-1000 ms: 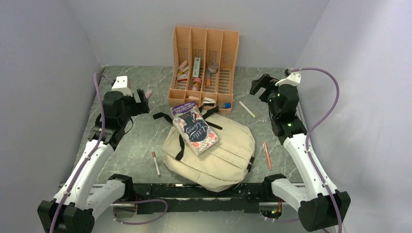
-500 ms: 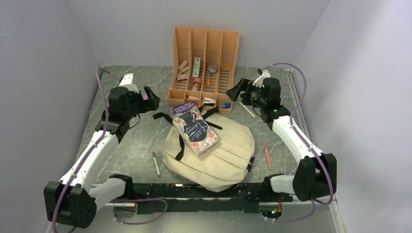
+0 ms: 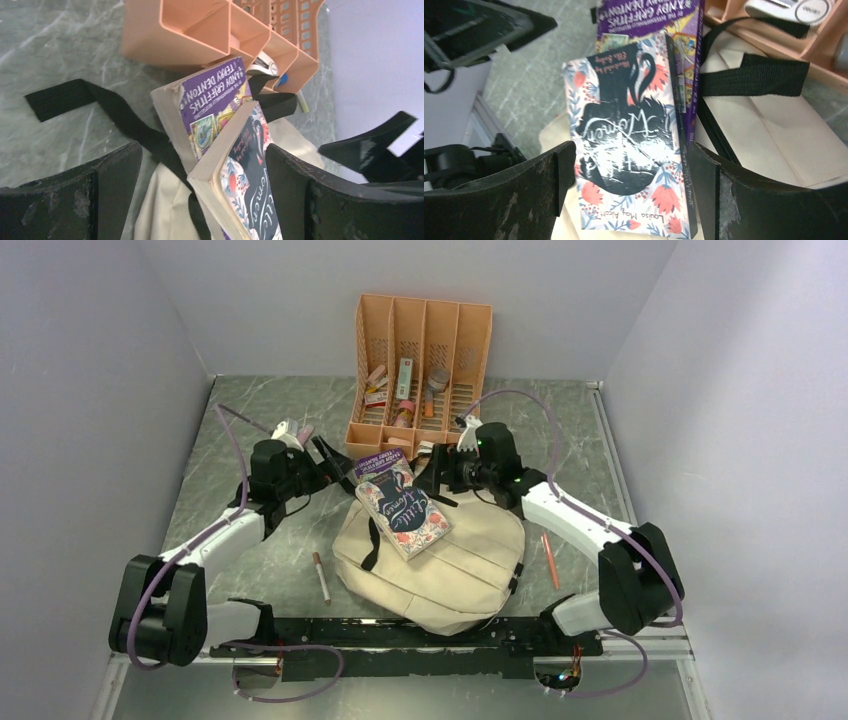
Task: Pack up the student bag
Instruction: Pick up the book from the student bag.
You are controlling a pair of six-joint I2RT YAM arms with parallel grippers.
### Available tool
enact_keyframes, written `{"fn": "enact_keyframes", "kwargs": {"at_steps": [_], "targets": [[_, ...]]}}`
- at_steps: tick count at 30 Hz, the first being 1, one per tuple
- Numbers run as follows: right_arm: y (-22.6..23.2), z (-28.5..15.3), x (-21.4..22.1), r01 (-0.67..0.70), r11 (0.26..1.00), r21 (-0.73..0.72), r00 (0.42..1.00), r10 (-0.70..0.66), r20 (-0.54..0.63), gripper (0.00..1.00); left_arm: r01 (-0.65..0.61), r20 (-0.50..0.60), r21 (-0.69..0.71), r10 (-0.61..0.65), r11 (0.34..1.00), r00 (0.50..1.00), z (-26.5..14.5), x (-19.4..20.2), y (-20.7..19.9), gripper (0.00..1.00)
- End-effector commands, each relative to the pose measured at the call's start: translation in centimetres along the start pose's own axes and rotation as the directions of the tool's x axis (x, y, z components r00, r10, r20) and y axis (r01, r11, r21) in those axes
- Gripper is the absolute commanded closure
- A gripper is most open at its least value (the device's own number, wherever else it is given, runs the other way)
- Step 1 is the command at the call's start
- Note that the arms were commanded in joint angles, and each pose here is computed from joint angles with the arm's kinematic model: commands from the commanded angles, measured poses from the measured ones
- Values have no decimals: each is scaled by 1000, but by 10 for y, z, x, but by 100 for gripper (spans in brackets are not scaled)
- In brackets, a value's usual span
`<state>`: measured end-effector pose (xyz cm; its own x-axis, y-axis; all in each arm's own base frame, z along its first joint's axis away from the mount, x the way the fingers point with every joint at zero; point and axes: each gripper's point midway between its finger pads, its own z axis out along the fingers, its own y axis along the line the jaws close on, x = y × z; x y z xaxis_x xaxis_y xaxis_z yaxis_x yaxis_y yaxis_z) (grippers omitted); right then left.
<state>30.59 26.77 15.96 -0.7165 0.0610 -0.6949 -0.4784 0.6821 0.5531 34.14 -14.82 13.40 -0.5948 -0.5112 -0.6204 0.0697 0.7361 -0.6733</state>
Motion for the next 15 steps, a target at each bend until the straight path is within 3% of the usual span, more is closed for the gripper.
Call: {"fn": "enact_keyframes", "kwargs": {"at_steps": [1, 8, 15], "targets": [[-20, 10, 25, 40, 995, 95, 998, -35, -55, 14, -4, 36, 122, 0, 992, 999, 9, -7, -26, 3], [-39, 21, 46, 93, 985, 144, 989, -74, -131, 9, 6, -31, 158, -1, 987, 1000, 14, 18, -26, 3], [-43, 24, 64, 89, 987, 132, 975, -59, -216, 3, -66, -95, 113, 77, 991, 992, 5, 47, -24, 3]]}}
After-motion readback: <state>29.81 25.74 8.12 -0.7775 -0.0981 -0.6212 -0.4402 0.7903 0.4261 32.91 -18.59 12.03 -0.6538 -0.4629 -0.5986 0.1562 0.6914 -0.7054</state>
